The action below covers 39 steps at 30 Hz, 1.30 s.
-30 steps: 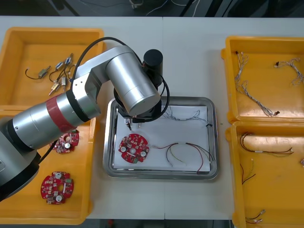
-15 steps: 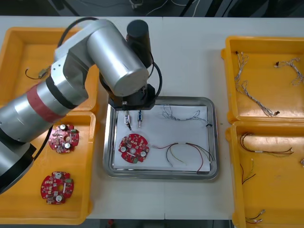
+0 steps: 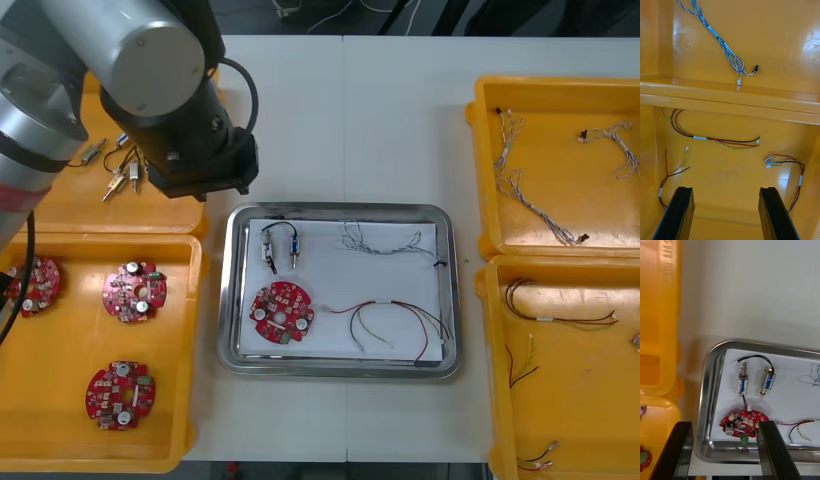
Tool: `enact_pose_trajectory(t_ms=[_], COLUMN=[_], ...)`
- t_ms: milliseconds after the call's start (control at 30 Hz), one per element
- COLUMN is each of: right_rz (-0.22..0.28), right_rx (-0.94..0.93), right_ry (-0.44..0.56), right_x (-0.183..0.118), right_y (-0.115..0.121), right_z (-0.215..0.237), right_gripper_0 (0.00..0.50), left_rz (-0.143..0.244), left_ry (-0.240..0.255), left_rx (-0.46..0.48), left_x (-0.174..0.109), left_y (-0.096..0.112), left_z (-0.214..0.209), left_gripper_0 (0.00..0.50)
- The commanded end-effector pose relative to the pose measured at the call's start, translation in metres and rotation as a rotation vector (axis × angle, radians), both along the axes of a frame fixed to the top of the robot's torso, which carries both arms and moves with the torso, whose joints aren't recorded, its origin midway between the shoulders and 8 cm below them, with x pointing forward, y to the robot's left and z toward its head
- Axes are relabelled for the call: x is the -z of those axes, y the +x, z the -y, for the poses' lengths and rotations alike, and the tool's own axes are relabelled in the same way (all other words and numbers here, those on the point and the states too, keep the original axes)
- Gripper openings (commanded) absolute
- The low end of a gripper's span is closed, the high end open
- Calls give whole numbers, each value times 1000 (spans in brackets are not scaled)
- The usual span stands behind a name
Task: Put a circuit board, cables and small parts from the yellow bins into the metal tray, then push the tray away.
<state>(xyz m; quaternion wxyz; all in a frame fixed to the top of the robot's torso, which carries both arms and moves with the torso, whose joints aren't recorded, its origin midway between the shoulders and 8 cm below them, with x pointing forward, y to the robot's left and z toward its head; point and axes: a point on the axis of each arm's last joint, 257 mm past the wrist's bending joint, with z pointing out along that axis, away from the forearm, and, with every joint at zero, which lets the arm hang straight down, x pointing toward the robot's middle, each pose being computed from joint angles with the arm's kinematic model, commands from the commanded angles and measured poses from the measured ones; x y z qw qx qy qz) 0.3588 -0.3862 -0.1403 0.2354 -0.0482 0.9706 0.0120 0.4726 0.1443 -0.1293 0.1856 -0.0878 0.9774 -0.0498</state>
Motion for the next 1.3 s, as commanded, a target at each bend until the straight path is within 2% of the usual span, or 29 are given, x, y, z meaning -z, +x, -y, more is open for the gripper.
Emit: enact_pose_trajectory(t_ms=[33, 133, 233, 500, 733, 1033, 1300], right_rz=[50, 57, 67, 96, 93, 103, 128], right_rx=[-1, -28, -75, -323, -544, -746, -920], right_ry=[-52, -80, -102, -155, -183, -211, -263], right_x=[-27, -31, -33, -34, -26, -11, 8], right_y=[-3, -9, -12, -7, -10, -18, -26], right_z=[0, -8, -21, -97, -159, -223, -281], right_gripper_0=[500, 500, 500, 500, 500, 500, 500], left_rz=[95, 93, 83, 77, 76, 56, 57], left_ry=[23, 35, 26, 42, 64, 106, 123], left_rx=[29, 40, 25, 30, 25, 45, 55], left_x=[-59, -66, -69, -65, -62, -50, -38], left_y=[12, 11, 7, -4, -16, -36, -56], left_z=[-38, -57, -74, -127, -168, -208, -222], left_gripper_0=[500, 500, 500, 500, 500, 500, 500])
